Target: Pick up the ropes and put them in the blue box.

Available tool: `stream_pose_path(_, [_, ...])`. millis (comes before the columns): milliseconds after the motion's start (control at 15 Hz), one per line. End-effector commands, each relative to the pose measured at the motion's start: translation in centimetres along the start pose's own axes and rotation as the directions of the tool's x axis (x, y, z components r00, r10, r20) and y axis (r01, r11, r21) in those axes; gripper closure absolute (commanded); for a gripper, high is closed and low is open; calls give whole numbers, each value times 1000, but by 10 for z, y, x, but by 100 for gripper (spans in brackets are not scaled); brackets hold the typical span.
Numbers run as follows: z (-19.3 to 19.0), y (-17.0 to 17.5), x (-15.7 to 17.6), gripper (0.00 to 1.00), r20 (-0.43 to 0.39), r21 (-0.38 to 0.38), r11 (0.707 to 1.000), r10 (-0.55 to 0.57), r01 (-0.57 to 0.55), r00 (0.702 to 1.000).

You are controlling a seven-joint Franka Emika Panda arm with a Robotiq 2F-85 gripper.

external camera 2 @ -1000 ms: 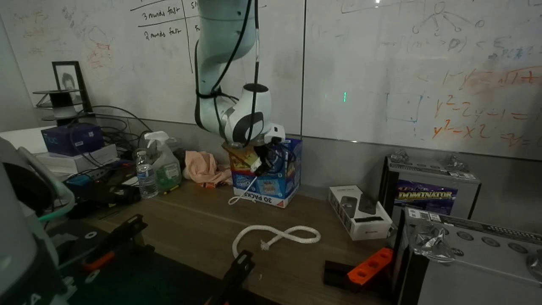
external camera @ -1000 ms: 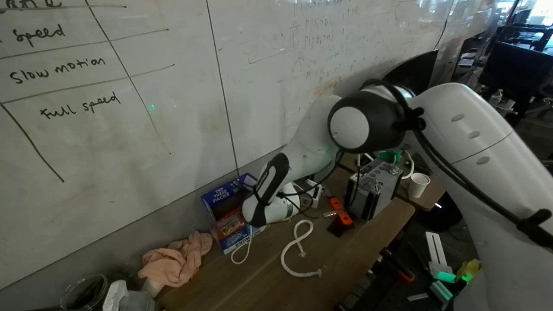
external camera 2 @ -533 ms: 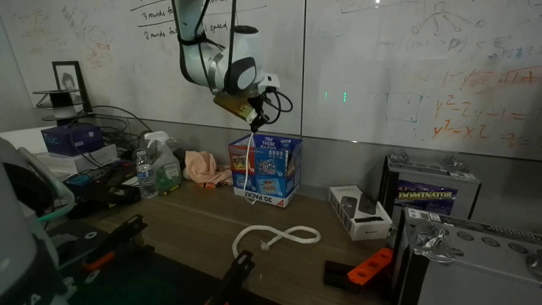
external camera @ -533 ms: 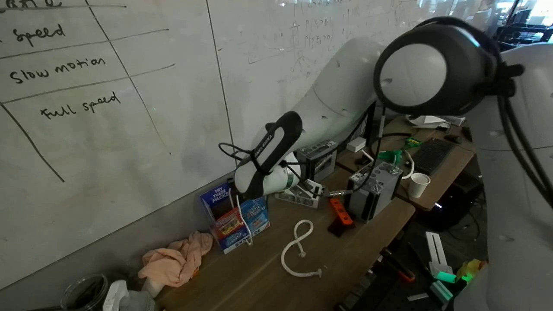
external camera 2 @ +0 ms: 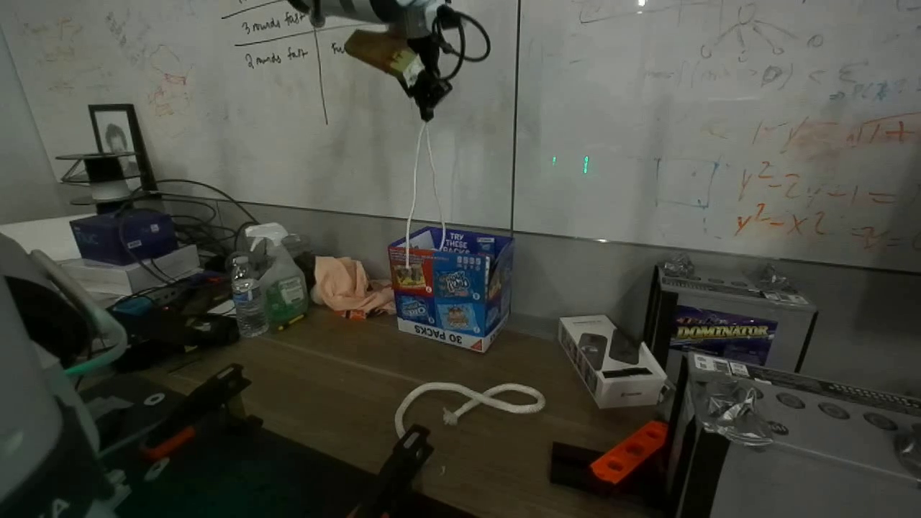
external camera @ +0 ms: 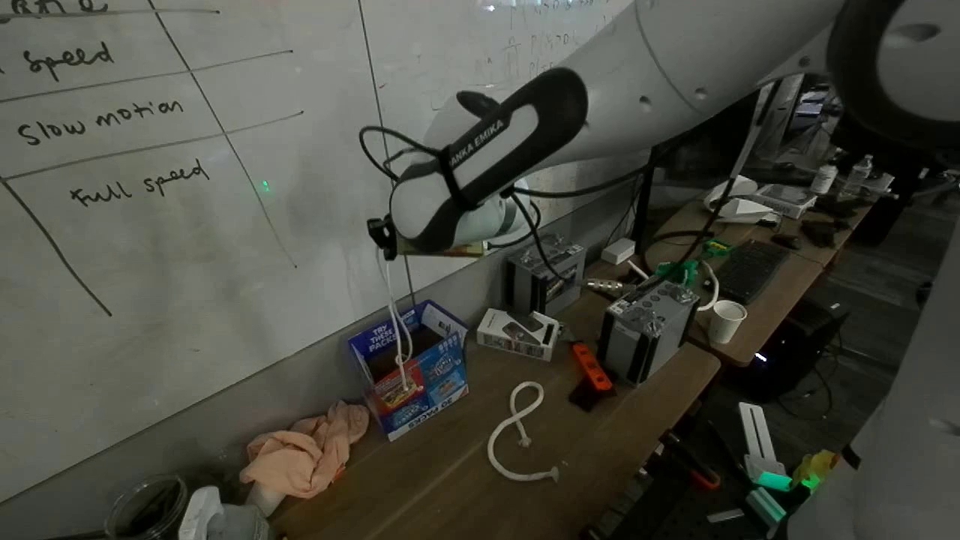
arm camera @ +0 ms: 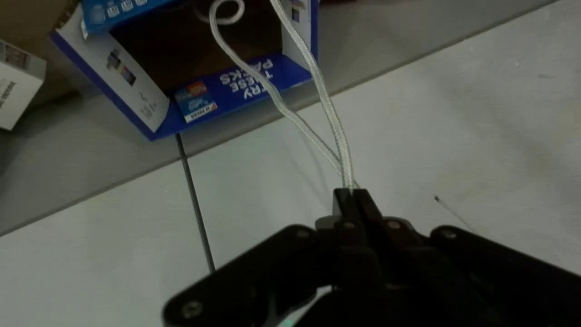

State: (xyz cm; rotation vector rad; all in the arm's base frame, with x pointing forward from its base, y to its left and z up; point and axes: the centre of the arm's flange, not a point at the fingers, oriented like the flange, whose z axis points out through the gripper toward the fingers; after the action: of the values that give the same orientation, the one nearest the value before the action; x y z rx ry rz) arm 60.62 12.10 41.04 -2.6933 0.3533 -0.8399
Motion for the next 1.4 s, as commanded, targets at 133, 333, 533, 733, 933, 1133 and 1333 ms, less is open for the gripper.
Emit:
stream_pose_path(133, [-66, -44, 44, 99, -70, -26, 998, 61, -63, 996])
stream_pose_path(333, [-64, -52, 46, 99, -86, -37, 997, 71, -75, 994])
stream_pose_path(533, [-44, -53, 43, 99, -90, -59, 996, 66, -71, 994])
stream_pose_path(733, [-13, -46, 36, 99, -68, -94, 993, 59, -65, 996])
stream_pose_path(933, [20, -39, 31, 99, -42, -127, 990, 59, -64, 997])
stream_pose_path(1133, [49, -35, 30, 99, -27, -158, 986, 58, -62, 998])
stream_pose_path(1333, [68, -31, 30, 99, -12, -172, 983, 65, -67, 998])
